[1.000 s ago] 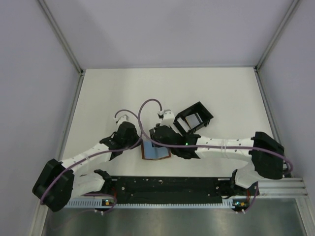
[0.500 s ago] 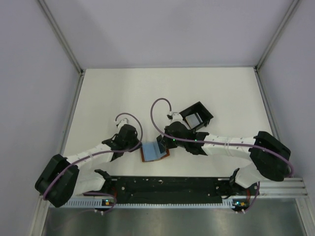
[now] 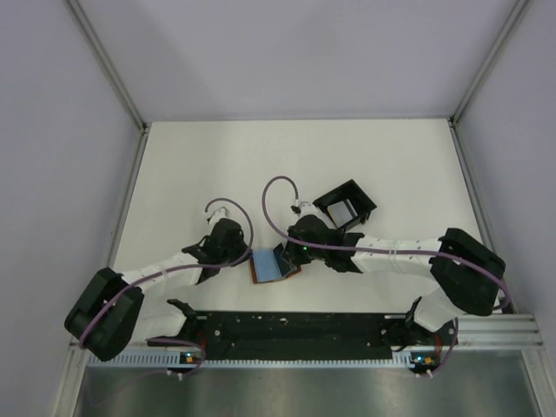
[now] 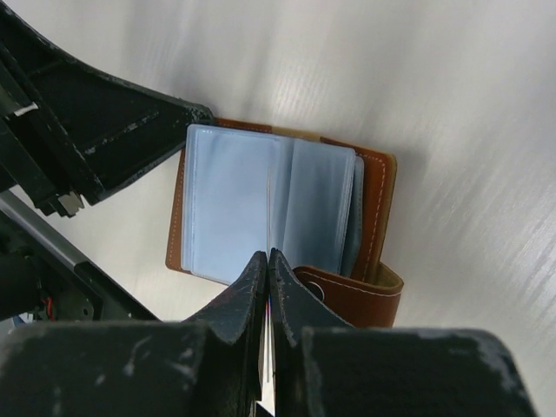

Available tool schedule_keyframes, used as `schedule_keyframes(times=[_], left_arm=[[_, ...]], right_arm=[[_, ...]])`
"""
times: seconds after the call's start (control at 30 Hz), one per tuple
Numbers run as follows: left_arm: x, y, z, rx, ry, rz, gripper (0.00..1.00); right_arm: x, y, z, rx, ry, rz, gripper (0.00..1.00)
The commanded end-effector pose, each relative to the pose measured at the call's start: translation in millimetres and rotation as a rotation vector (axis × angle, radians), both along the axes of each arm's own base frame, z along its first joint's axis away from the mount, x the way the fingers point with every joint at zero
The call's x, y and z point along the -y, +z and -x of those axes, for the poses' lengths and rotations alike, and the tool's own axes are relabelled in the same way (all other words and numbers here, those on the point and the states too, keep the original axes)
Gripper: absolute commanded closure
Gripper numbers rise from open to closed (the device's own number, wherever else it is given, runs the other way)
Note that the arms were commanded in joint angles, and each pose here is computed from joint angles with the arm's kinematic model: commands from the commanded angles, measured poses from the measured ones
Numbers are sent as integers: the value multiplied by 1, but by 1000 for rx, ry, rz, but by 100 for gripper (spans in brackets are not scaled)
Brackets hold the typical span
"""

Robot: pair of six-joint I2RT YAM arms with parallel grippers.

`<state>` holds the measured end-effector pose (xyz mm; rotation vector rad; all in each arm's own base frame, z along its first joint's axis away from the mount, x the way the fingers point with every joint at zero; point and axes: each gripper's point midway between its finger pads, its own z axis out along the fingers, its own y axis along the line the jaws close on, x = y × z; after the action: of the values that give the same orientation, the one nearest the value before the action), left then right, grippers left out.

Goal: Put the credit cards into the card holder
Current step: Turn over the card slot in the card holder.

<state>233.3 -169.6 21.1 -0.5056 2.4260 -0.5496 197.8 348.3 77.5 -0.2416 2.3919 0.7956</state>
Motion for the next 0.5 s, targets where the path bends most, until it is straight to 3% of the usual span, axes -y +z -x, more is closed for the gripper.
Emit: schedule_keyframes(times=[0.0,0.47], left_arm=[[-6,-14,4,-21,-7,-40,100],[-3,-20,7,-23,-29,-31,100]], right_arm=[[-12,-4,-2,-46,35,-61,100],[3,-39,-13,-146,-21,-128,100]])
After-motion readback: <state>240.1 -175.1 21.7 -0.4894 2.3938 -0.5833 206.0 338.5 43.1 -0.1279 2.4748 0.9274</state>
